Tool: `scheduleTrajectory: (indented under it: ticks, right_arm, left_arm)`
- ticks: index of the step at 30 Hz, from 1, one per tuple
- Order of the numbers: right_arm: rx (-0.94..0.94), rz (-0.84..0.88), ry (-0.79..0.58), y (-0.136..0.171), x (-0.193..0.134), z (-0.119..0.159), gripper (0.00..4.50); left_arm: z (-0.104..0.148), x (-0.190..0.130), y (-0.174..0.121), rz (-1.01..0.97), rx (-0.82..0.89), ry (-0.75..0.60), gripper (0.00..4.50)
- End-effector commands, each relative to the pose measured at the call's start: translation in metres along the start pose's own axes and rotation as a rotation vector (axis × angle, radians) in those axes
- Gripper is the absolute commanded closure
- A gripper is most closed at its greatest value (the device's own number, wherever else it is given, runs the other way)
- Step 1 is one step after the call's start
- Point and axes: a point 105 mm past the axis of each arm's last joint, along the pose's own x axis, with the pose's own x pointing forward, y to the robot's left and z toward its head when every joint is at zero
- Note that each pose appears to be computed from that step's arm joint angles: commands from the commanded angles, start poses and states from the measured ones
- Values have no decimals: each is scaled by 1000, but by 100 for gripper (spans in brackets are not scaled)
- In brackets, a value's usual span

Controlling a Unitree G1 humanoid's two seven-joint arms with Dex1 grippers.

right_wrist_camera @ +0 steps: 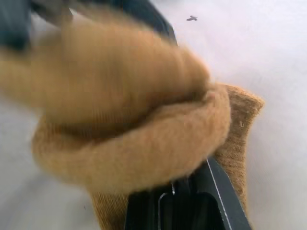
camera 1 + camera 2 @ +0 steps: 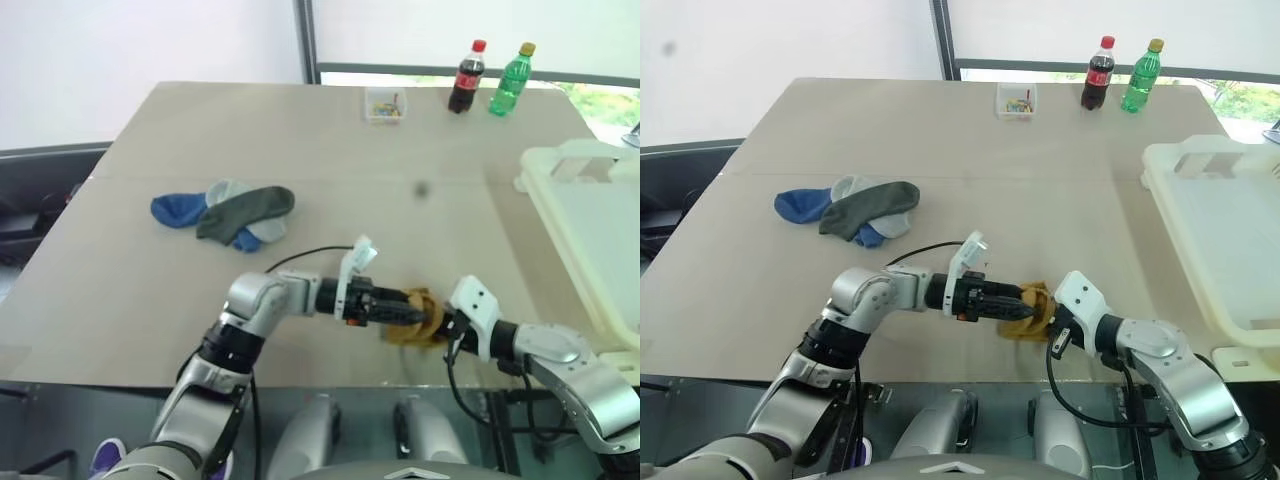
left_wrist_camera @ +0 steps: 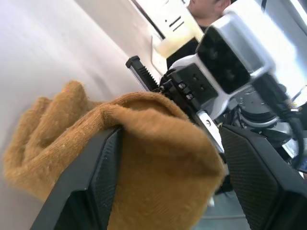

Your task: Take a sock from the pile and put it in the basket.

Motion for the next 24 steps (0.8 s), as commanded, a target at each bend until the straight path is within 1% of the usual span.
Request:
scheduleTrajectory:
  ticks: [1, 7, 11, 15, 19, 24]
  right_arm:
    - [-16, -20, -38, 2, -5, 12, 448]
    - [-11, -77, -47, 1, -11, 16, 448]
    - [-28, -116, -47, 1, -18, 20, 448]
    - [-73, -180, -24, -3, -29, 21, 448]
    - [-106, -230, -8, -3, -42, 23, 448]
    - [-127, -297, -38, -2, -63, 33, 448]
  left_arm:
    - [4, 14, -3, -45, 16, 8, 114]
    - [-12, 30, 19, 36, 10, 57, 114]
    - [-25, 31, 36, 116, -3, 90, 114]
    - [-34, 30, 45, 151, 15, 118, 114]
    - [-34, 29, 49, 161, 28, 117, 114]
    - [-35, 25, 53, 170, 86, 130, 114]
